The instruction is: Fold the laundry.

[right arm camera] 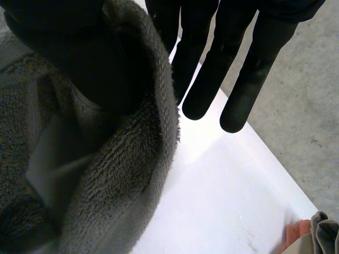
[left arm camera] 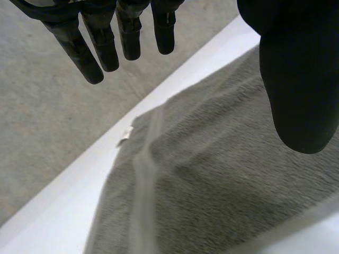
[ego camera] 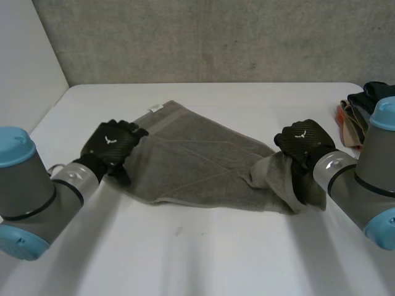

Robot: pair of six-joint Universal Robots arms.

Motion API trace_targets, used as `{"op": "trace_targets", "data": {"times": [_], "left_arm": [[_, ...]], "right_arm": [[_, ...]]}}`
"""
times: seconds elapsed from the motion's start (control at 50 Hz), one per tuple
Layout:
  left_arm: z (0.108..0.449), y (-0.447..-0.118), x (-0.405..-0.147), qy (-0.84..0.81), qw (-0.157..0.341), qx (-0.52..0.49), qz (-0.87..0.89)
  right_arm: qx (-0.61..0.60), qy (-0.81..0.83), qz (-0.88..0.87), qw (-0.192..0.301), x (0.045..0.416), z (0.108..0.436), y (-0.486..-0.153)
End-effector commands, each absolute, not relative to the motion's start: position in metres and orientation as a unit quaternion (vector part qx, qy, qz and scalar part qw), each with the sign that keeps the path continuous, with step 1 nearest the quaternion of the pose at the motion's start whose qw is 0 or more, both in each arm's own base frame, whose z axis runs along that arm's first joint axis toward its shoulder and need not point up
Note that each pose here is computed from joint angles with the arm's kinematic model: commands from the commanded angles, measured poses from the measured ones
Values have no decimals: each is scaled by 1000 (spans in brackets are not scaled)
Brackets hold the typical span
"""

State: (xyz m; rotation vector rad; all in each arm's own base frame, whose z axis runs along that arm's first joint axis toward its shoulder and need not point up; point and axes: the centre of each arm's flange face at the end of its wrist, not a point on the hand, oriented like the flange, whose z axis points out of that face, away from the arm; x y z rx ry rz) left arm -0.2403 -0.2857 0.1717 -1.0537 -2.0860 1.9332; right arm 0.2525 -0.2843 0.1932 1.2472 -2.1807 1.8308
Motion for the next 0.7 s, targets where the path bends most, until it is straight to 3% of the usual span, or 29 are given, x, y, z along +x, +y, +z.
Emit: {"op": "trace_targets", "data": {"times": [0.02,0.14,0.36,0.7], "left_arm": [[196,-323,-220,-679,26,-317,662],[188,-367,-190,-712,39,-331,618],[155,-414,-152,-730,36,-400,553],[114,-432,-158,-694,40,-434,573]], "right_arm": [[398,-698,595,13,254,197,-282],[399,-703,589,13,253,190,-284],[402,-710,578,15,253,176,-288],[421,-712,562,32,254,156,-291]]}}
